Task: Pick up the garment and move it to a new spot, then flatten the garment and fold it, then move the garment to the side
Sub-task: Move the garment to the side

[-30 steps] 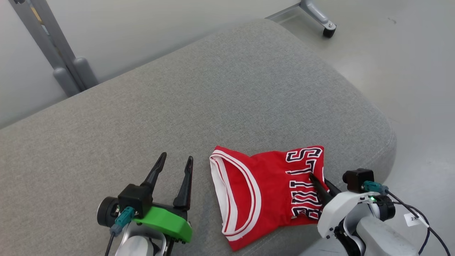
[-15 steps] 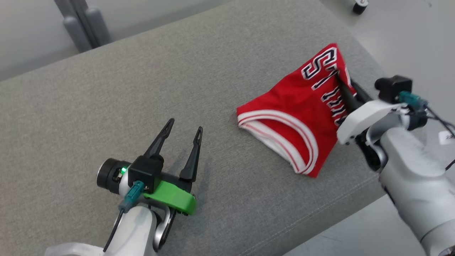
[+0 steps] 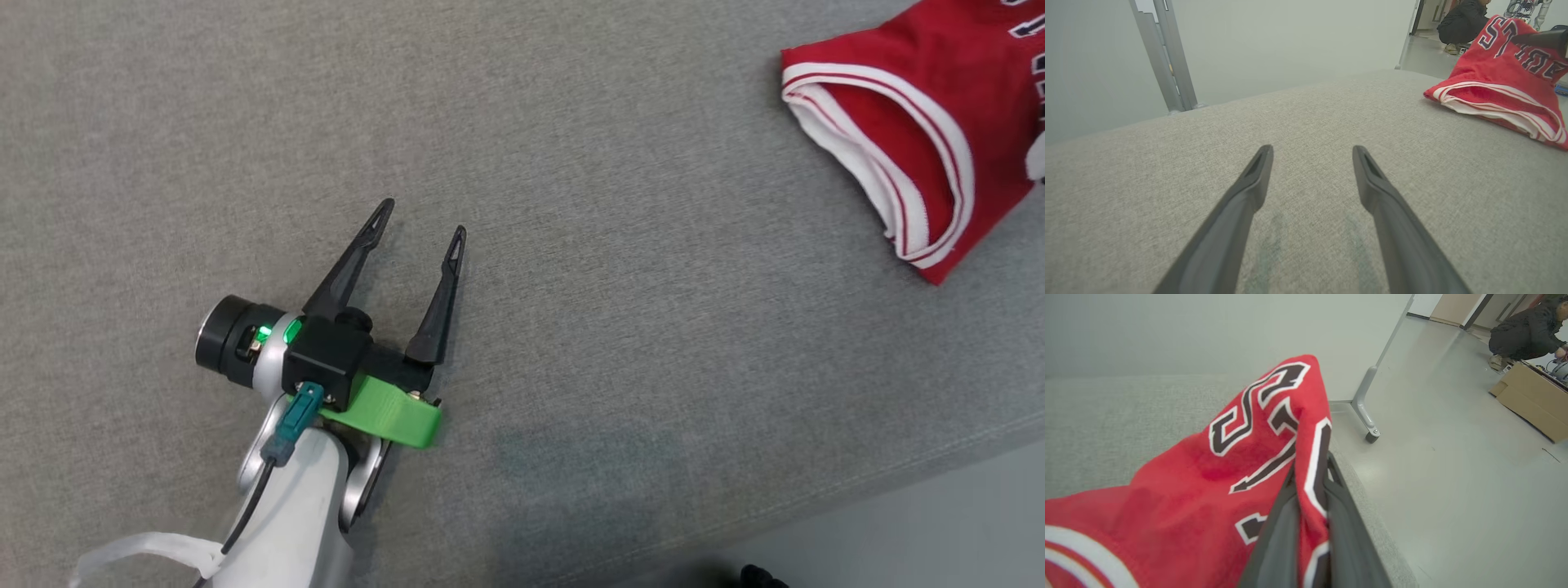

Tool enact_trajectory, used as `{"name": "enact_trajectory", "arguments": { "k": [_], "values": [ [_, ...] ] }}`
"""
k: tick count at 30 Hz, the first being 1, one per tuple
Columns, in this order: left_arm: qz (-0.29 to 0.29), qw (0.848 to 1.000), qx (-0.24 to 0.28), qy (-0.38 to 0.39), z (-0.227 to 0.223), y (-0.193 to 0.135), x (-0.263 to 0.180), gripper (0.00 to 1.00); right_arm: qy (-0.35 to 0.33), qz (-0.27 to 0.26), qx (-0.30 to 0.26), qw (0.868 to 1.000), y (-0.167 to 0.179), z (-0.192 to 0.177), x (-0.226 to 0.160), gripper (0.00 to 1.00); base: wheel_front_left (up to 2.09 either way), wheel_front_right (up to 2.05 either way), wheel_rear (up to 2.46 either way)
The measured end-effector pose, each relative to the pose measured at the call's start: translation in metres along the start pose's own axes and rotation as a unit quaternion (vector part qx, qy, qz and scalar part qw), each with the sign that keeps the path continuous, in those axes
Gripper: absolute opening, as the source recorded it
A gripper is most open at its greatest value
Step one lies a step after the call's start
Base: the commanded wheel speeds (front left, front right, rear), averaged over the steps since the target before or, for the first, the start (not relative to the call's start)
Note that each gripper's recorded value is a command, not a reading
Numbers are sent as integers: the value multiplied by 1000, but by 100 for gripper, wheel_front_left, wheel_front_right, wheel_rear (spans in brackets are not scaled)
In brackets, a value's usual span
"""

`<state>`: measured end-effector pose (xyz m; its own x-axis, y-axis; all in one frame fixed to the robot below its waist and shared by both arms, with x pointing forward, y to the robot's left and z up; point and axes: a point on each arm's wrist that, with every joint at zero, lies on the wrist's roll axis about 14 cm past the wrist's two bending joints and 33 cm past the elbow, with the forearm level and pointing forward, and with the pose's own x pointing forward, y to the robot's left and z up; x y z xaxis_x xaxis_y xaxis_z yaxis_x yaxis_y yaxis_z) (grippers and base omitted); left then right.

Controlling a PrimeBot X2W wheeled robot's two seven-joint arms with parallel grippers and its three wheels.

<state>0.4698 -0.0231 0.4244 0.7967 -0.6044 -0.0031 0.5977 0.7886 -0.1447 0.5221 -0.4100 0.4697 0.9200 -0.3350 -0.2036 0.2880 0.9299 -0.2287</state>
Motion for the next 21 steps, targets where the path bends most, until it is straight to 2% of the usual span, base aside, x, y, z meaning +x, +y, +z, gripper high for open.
{"name": "enact_trajectory", "arguments": {
  "k": [2,13,14,15,16,21],
  "values": [
    [7,1000,-1,12,-12,8,-3,100,21,-3,-28,999,-3,-16,8,0,0,0,0],
    [31,999,-2,34,-35,31,-12,100,91,-45,-47,994,-17,-77,22,0,0,0,0],
    [31,999,-1,35,-35,31,-12,100,96,-47,-50,993,-18,-81,21,10,0,0,0],
    [31,999,-1,34,-35,31,-12,100,104,-52,-48,992,-20,-85,19,46,0,0,0],
    [31,999,0,34,-34,31,-13,100,112,-57,-46,991,-23,-90,16,100,0,0,0],
    [33,999,6,32,-28,31,-15,100,112,-81,-52,989,-41,-87,7,100,0,0,0]
  ]
}}
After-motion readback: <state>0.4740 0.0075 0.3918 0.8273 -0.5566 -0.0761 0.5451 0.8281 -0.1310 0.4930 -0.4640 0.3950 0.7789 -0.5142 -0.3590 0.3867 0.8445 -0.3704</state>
